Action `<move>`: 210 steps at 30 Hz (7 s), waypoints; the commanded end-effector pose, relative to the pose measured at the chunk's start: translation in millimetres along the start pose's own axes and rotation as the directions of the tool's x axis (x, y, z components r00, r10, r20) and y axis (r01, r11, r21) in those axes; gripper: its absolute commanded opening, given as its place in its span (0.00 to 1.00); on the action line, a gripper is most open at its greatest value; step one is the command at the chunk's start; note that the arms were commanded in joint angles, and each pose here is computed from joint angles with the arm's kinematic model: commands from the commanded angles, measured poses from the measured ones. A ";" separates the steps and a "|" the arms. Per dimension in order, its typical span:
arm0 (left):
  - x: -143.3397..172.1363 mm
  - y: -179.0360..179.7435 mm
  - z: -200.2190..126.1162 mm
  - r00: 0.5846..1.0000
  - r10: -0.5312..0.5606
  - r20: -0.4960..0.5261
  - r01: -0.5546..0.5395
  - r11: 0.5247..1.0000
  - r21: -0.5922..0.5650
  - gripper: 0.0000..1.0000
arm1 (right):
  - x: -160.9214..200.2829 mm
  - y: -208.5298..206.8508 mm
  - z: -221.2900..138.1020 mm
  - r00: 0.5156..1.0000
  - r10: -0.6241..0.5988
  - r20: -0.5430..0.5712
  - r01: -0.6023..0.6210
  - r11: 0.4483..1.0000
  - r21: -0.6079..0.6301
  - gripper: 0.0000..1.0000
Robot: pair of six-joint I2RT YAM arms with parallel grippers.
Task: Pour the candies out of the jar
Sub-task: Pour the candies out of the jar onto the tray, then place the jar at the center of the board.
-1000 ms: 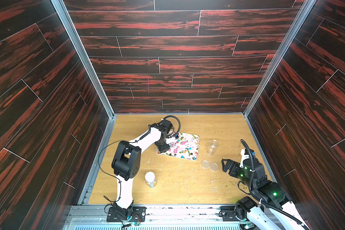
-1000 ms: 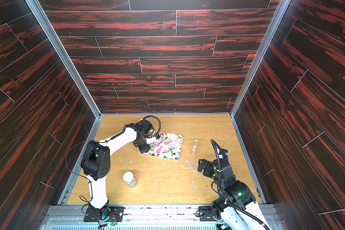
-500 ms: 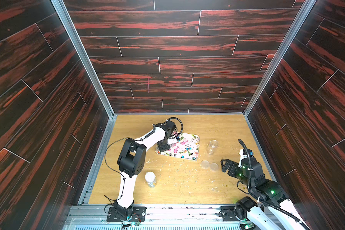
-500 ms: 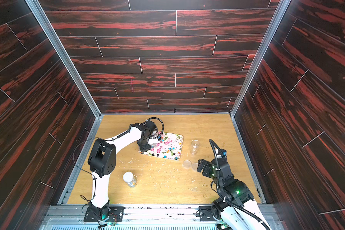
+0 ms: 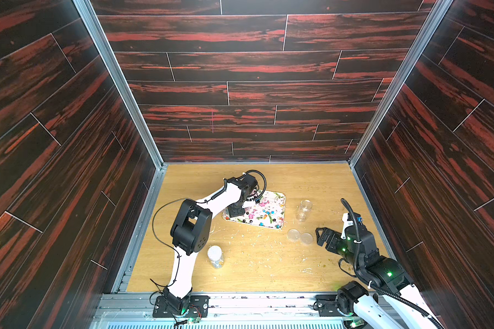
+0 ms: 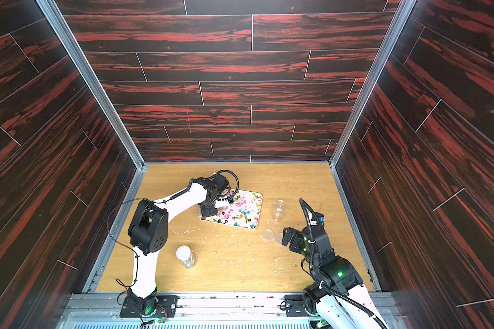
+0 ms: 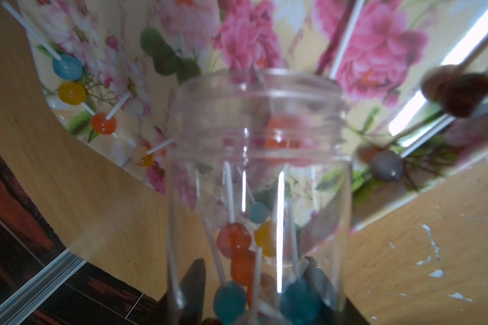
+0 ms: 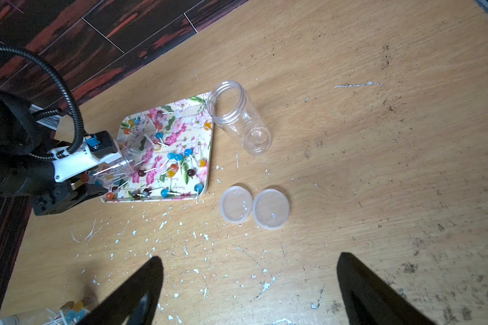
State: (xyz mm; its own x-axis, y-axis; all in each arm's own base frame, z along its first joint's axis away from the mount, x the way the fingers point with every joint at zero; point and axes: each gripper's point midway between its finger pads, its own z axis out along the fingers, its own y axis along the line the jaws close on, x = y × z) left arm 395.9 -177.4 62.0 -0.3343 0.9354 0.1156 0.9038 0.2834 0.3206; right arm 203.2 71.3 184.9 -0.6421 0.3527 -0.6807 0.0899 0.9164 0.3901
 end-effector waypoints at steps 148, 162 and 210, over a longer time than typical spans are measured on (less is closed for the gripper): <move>-1.3 49.9 -89.6 0.979 0.127 -0.157 -0.190 0.842 -0.505 0.49 | 14.8 8.5 0.6 0.999 0.040 -0.012 -0.041 0.993 -0.111 0.99; -23.8 56.7 -163.5 0.937 -0.106 0.332 0.257 0.855 -0.450 0.49 | -23.5 54.4 -23.8 1.000 0.011 -0.003 -0.012 0.972 -0.236 0.98; -22.9 -92.0 -325.4 0.140 -0.220 0.965 0.037 0.976 0.217 0.53 | -95.7 257.5 -66.3 0.903 -0.363 -0.229 -0.016 0.503 -0.864 0.54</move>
State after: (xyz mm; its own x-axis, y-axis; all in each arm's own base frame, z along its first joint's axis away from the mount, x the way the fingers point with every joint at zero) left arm 240.0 -290.4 333.9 -0.0098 0.2891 -0.9573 0.9121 0.3950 0.1099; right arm 242.4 258.3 391.6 -0.7795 -0.0203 -0.6261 -0.5979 0.3220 0.7340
